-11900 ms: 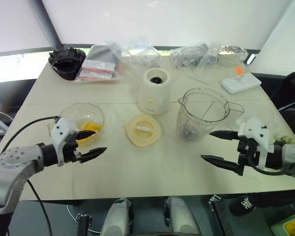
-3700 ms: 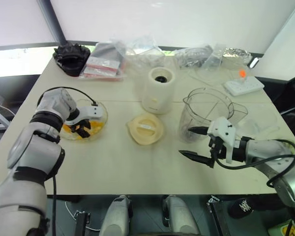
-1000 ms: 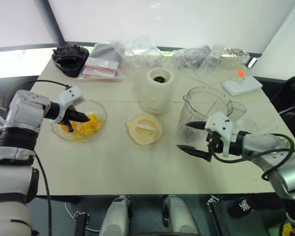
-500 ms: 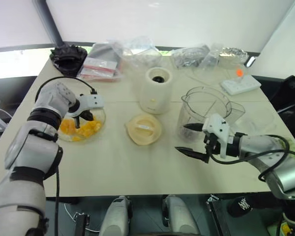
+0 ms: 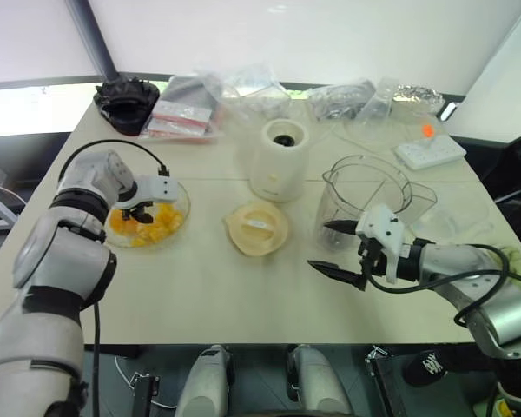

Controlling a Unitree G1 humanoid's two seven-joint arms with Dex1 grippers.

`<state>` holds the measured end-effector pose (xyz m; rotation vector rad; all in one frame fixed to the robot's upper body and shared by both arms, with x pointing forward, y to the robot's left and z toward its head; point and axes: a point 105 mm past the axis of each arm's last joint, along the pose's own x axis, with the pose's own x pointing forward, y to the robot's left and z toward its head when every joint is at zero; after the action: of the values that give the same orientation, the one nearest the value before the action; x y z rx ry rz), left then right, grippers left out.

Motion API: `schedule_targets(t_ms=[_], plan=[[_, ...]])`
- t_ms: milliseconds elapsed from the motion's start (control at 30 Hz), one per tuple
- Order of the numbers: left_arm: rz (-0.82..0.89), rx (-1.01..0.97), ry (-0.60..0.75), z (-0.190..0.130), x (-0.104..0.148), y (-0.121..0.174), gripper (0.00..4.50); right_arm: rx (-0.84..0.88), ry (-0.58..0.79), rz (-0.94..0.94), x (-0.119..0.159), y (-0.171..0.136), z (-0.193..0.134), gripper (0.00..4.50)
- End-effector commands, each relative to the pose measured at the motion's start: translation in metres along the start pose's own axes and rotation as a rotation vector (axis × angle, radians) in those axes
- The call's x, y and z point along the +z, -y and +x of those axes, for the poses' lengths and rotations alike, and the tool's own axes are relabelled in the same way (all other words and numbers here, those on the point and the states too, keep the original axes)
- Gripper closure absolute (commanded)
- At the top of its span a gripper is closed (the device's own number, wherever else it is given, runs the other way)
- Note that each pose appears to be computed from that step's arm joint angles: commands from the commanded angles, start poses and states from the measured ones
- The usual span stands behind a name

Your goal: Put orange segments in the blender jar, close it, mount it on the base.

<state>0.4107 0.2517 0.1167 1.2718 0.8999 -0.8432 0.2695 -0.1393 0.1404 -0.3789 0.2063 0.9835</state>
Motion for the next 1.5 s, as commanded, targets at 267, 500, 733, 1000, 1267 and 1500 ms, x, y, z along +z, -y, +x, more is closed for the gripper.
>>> schedule_targets(t_ms=[267, 500, 733, 1000, 1267, 1500], plan=[[-0.002, 0.097, -0.019, -0.022, 0.006, -0.024, 1.98, -0.009, 0.045, -0.047, 0.013, 0.001, 0.002, 0.0], [-0.123, 0.075, -0.018, -0.042, -0.007, -0.029, 1.98, -0.013, 0.068, -0.045, 0.013, 0.0, 0.009, 0.0], [-0.009, 0.005, -0.099, -0.051, -0.023, -0.021, 1.98, -0.016, 0.103, -0.035, 0.013, -0.003, 0.021, 0.0], [0.171, -0.079, -0.287, -0.041, -0.042, -0.008, 1.98, -0.028, 0.126, -0.019, 0.011, -0.007, 0.027, 0.0], [0.224, -0.079, -0.281, -0.027, -0.026, -0.007, 1.98, -0.045, 0.129, -0.009, 0.011, -0.01, 0.026, 0.0], [0.277, -0.054, -0.328, -0.02, -0.033, -0.006, 1.98, -0.049, 0.12, -0.002, 0.009, -0.014, 0.022, 0.0]])
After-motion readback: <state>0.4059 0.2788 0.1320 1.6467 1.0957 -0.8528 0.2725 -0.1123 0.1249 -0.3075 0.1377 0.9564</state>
